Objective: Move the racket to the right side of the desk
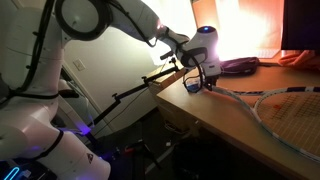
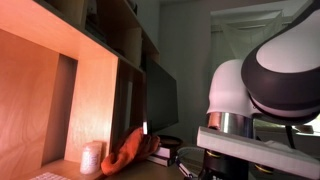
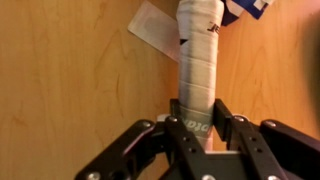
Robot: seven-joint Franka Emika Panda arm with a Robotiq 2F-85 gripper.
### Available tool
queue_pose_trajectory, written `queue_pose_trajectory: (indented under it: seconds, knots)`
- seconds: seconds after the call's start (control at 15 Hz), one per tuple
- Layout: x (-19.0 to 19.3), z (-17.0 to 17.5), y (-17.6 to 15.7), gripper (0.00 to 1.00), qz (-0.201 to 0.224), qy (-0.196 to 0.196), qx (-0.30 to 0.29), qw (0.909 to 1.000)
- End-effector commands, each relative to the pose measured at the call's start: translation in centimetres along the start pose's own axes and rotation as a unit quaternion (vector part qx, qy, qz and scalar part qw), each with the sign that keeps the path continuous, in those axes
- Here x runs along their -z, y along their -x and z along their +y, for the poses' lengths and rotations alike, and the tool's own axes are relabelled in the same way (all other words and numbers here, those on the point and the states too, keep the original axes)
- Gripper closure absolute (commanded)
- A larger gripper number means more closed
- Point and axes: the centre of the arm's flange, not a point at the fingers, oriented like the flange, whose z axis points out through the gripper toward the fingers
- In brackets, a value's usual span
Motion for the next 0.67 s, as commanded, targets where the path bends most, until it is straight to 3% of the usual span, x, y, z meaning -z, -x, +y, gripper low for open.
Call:
queue_pose_trajectory:
  seconds: [0.0,0.27,0.6]
  knots:
    - [0.2,1.0,-2.7,0.89,-0.021,-0.034,-0.015,0.9991]
    - [-1.7,2.2,-5.6,0.89,-0.052,-0.042,-0.029,0.9974]
    - [-3.3,3.4,-6.9,0.89,-0.070,-0.040,-0.052,0.9954]
